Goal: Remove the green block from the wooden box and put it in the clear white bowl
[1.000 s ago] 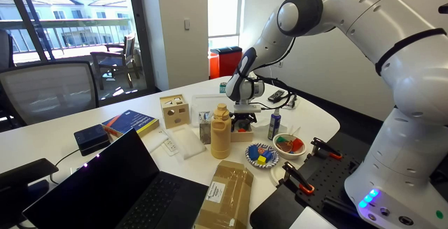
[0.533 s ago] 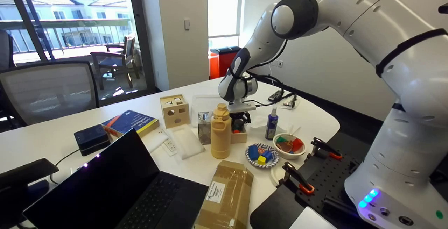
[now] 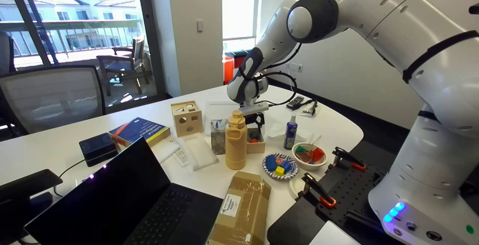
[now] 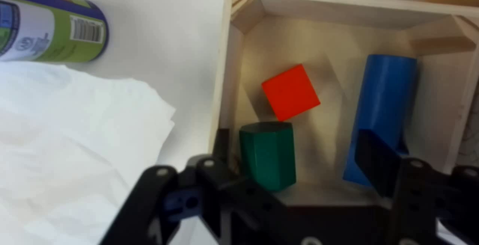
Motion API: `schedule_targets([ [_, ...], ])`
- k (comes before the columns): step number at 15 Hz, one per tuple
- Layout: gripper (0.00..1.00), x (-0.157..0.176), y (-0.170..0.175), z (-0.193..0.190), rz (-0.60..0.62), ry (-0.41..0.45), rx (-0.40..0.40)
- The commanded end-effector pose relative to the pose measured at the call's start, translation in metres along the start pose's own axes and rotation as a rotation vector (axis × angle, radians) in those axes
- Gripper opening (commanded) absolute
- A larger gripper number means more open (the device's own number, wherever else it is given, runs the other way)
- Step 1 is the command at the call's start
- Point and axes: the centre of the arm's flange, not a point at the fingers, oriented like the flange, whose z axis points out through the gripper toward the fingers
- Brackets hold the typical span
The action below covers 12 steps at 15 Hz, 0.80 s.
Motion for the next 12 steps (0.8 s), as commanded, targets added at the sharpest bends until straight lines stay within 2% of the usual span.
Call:
schedule_targets([
  [1, 1.0, 0.012, -0.007, -0.006, 0.0, -0.022, -0.049],
  [12, 1.0, 0.016, -0.018, 0.005, -0.038, -0.026, -0.017],
])
